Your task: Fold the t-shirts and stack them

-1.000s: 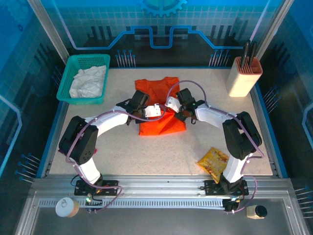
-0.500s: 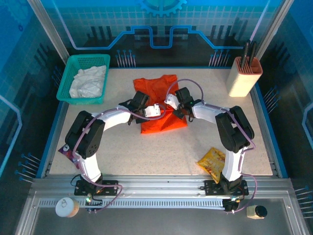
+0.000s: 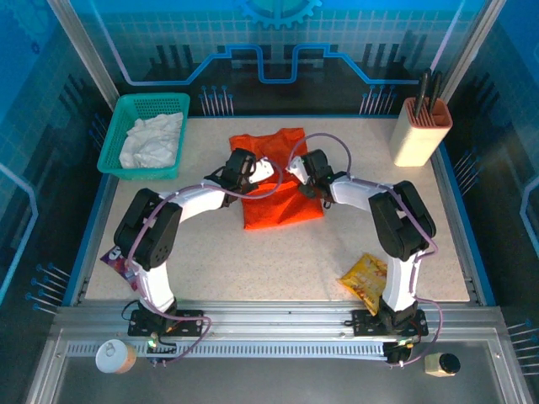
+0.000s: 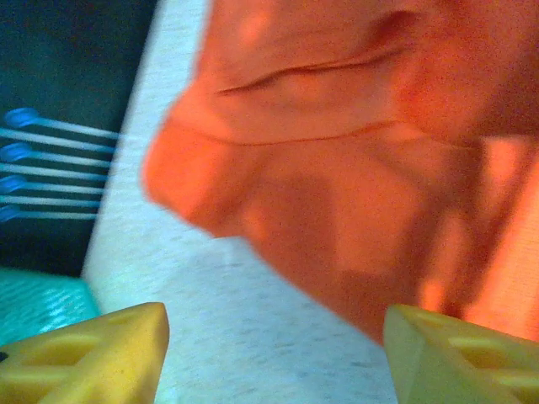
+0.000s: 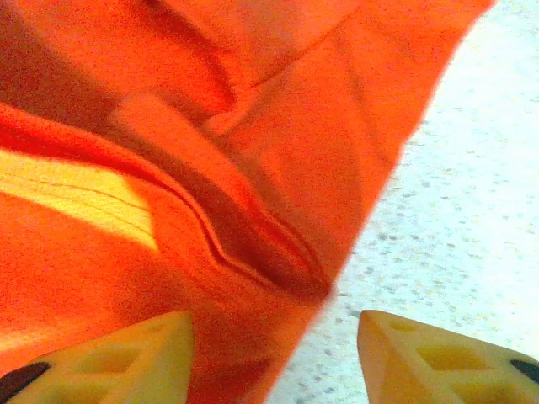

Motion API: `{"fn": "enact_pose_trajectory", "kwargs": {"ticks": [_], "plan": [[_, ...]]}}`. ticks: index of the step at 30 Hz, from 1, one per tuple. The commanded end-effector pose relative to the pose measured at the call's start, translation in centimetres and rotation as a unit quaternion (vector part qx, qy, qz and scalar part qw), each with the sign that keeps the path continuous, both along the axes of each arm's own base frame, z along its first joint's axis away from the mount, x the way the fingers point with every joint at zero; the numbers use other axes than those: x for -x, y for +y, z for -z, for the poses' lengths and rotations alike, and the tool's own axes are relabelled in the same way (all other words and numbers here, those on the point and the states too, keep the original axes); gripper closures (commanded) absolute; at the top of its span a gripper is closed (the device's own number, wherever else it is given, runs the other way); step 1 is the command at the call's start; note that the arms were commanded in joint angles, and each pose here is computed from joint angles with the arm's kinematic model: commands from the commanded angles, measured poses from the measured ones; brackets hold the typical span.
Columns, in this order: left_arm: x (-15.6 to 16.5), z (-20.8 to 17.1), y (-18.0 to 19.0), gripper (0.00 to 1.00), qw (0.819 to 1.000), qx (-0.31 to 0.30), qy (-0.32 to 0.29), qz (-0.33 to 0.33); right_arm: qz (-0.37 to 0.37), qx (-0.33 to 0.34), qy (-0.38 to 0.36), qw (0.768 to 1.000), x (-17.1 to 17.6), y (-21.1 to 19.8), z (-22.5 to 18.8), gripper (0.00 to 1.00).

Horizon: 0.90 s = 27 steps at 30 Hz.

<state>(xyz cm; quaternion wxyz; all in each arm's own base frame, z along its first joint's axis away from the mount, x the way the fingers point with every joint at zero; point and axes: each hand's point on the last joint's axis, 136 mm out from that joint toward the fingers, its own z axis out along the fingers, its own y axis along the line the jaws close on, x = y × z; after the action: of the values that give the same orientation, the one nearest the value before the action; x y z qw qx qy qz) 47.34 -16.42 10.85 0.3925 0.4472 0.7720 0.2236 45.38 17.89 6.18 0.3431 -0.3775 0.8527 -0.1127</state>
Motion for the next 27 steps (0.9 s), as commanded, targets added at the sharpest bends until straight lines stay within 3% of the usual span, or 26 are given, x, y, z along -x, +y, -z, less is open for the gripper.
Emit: {"fn": "enact_pose_trajectory", "kwargs": {"ticks": [1,6,9,11,13,15,16,18,22,25,27], "plan": [[-1.0,-10.1,3.1,0.24,0.979,0.064,-0.163,-0.104,0.067,-0.051,-0.101,0.991,-1.5,-2.5,-6.6,0.39],[2.1,-16.6,4.2,0.15,0.961,0.133,-0.221,-0.101,0.077,-0.136,-0.206,0.966,0.4,-3.6,-13.9,0.34],[5.0,-18.6,3.6,0.13,0.958,0.173,-0.221,-0.057,0.023,-0.170,-0.226,0.959,3.0,-2.9,-16.9,0.33],[7.9,-19.3,1.7,0.09,0.957,0.203,-0.208,0.029,-0.049,-0.176,-0.228,0.956,5.1,-1.6,-18.9,0.32],[12.5,-18.8,-1.8,0.04,0.945,0.206,-0.179,0.184,-0.138,-0.152,-0.216,0.955,7.6,-0.3,-19.8,0.31],[16.6,-18.4,-3.9,0.02,0.924,0.188,-0.143,0.300,-0.230,-0.112,-0.187,0.948,10.1,0.7,-19.8,0.28],[17.8,-18.6,-4.3,0.01,0.919,0.181,-0.125,0.326,-0.276,-0.087,-0.162,0.943,11.5,1.0,-19.4,0.27],[19.1,-18.4,-4.6,0.01,0.920,0.164,-0.076,0.347,-0.349,-0.036,-0.103,0.931,13.9,1.0,-18.1,0.26],[21.9,-12.5,-4.2,0.03,0.923,0.018,0.064,0.380,-0.446,0.031,0.039,0.894,17.8,0.1,-14.1,0.24],[22.6,-6.5,-3.0,0.01,0.907,-0.093,0.154,0.380,-0.476,0.050,0.103,0.872,18.0,0.2,-10.8,0.23],[22.2,-3.7,-3.6,0.01,0.898,-0.123,0.167,0.389,-0.485,0.061,0.116,0.865,16.8,0.7,-8.3,0.23]]}}
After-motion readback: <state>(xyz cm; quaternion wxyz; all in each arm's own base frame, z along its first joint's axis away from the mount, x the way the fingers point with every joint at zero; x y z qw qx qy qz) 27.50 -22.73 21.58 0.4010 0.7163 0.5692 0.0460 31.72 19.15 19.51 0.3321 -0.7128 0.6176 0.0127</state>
